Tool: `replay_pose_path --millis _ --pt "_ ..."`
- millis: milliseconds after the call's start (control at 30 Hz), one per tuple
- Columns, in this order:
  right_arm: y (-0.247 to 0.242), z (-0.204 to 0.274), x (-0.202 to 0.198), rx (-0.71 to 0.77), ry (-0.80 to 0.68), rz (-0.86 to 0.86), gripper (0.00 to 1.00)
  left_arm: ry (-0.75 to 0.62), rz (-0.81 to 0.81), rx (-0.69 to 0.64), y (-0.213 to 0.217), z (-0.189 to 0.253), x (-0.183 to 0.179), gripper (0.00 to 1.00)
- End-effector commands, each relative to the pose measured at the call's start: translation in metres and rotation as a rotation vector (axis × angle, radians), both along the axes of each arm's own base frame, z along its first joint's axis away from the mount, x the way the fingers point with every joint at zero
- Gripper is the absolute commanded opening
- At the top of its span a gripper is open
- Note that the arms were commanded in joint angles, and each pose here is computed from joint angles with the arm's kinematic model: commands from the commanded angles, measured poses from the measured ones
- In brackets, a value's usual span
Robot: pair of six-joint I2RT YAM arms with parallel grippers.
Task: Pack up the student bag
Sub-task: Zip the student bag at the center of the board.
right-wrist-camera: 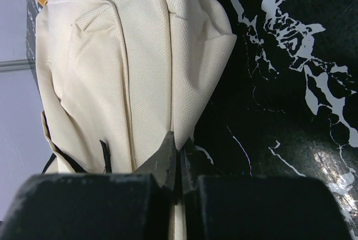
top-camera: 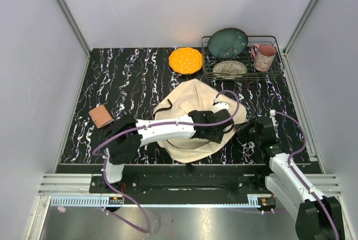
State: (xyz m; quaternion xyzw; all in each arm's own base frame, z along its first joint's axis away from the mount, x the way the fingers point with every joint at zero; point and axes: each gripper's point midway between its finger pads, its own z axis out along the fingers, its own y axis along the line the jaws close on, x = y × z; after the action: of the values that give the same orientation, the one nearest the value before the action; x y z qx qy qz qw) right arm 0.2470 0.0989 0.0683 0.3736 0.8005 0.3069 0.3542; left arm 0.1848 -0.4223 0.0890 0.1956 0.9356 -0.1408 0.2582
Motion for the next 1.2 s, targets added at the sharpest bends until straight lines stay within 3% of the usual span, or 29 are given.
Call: replay_pose_path --millis 0,400,500,533,667,1000,1167 --pt "0.002 0.025 0.009 -0.014 -0.058 0.016 0.04 -0.039 0.024 -0.029 -0.015 0.012 0.009 0.48" --pt "0.001 0.031 0.010 -0.015 -0.075 0.013 0.04 -0.036 0.022 -0.014 -0.022 0.006 0.010 0.29" --pt "0.002 0.032 0.009 -0.017 -0.076 0.021 0.04 -0.035 0.015 -0.012 -0.024 0.005 0.009 0.21" --pt "0.002 0.031 0.010 -0.020 -0.074 0.019 0.04 -0.033 0.016 -0.010 -0.024 0.004 0.009 0.14" --pt "0.002 0.031 0.009 -0.019 -0.073 0.020 0.04 -0.026 0.004 -0.013 -0.026 0.004 0.005 0.00" --pt "-0.006 0.024 0.010 -0.046 -0.056 -0.021 0.06 -0.077 -0.004 -0.001 -0.011 0.018 0.005 0.00" --pt "-0.012 0.016 0.017 -0.095 -0.007 -0.038 0.07 -0.138 0.049 0.040 0.031 0.025 0.006 0.00"
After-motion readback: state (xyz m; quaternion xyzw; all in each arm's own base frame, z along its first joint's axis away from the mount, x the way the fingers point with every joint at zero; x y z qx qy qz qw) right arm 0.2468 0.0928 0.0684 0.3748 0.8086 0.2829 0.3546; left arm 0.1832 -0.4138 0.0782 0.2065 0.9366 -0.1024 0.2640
